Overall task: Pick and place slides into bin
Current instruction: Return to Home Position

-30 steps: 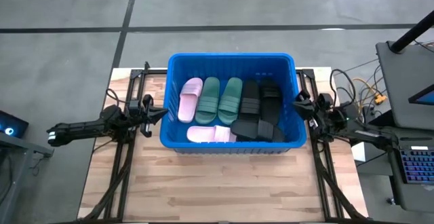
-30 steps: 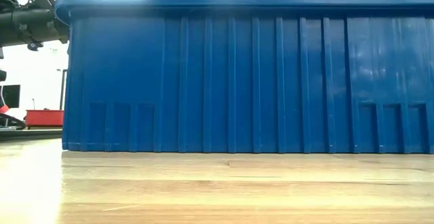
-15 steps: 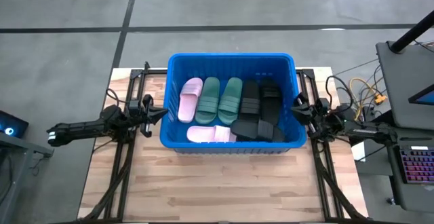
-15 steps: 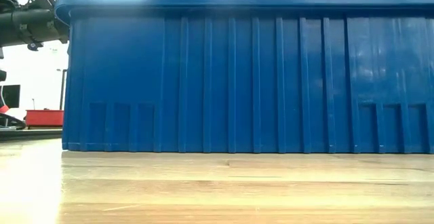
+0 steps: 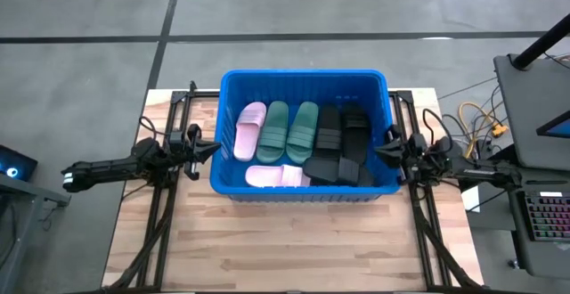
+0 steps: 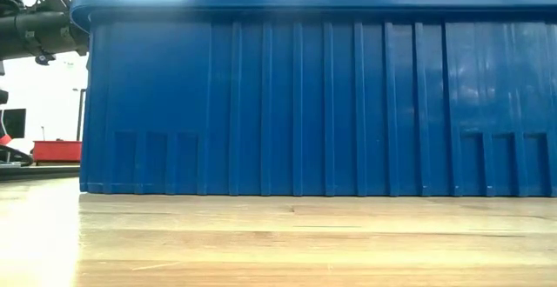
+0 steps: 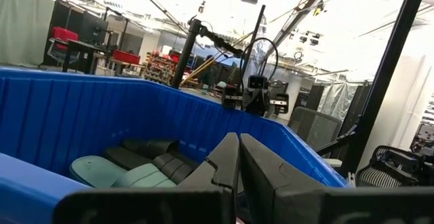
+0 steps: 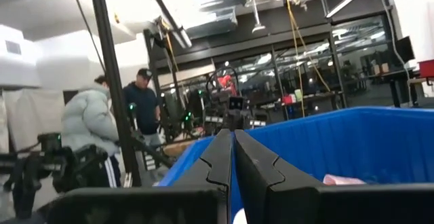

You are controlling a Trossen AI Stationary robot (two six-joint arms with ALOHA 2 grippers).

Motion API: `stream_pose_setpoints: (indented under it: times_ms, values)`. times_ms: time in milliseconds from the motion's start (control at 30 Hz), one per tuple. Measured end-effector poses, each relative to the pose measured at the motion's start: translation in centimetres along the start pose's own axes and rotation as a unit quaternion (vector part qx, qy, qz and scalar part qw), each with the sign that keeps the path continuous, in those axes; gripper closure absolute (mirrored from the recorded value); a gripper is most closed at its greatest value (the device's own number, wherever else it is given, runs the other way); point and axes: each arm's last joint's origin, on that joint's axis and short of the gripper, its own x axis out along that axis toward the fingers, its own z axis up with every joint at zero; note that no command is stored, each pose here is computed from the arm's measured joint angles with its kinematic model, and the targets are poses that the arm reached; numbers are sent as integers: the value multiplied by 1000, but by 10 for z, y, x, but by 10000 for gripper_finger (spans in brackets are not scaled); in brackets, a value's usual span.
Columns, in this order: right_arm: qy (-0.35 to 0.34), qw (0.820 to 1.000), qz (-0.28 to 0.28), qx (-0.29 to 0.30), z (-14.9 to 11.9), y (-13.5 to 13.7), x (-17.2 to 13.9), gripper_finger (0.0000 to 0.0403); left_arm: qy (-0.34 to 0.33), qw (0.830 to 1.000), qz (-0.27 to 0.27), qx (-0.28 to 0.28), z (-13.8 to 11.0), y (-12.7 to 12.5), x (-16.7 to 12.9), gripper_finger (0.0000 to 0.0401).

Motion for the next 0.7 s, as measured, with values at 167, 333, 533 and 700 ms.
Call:
stream_pose_setpoints:
  times_ms: [167, 333, 533, 700]
  values:
    - [19, 1000, 3, -3, -3, 0, 0, 395, 0, 1000, 0, 0, 0, 0, 0, 401]
    - [23, 1000, 6, -4, -3, 0, 0, 395, 0, 1000, 0, 0, 0, 0, 0, 401]
    - [31, 999, 12, -20, -4, 0, 0, 395, 0, 1000, 0, 0, 0, 0, 0, 401]
    - [36, 999, 23, -24, -5, 0, 0, 394, 0, 1000, 0, 0, 0, 0, 0, 401]
